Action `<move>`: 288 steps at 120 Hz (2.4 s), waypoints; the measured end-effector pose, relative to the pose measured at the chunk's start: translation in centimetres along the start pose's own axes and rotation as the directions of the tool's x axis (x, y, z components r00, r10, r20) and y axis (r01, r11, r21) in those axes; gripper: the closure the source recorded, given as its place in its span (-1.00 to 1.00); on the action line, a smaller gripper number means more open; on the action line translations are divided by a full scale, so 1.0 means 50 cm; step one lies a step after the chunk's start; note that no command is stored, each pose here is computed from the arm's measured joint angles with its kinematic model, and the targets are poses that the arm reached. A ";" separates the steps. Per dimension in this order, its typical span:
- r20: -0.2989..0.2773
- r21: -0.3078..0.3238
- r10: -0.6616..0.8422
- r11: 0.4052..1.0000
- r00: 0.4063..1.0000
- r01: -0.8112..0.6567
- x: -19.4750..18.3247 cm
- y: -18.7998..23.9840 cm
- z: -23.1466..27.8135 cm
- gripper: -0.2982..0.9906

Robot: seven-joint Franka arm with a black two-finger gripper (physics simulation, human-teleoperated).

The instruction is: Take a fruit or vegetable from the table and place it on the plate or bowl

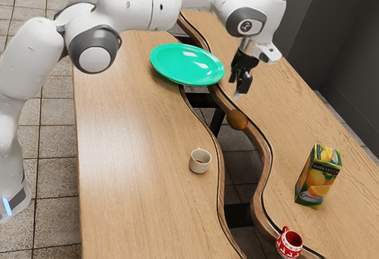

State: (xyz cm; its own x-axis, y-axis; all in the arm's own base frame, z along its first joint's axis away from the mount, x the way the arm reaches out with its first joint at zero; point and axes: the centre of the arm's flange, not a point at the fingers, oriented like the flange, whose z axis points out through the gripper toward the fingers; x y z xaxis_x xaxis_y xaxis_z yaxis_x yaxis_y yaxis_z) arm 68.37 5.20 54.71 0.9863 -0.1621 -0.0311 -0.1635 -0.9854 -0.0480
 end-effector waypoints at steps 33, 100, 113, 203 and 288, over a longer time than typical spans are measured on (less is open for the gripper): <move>-0.003 -0.065 0.340 0.938 0.940 -0.339 0.020 0.073 0.023 -0.50; -0.036 -0.048 0.683 0.728 0.729 -0.684 0.012 0.082 0.129 -0.50; -0.052 -0.023 0.699 0.713 0.713 -0.701 0.017 0.062 0.129 -0.50; -0.090 0.037 0.767 0.640 0.635 -0.767 0.063 0.019 0.214 -0.50; -0.092 0.039 0.777 0.628 0.623 -0.777 0.071 0.025 0.236 -0.15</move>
State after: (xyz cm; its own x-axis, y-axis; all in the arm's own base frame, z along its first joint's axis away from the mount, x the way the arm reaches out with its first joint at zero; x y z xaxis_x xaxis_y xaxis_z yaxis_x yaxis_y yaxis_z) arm 71.40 4.02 42.74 0.4898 -0.8711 0.0346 -0.8700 -0.4910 -0.0451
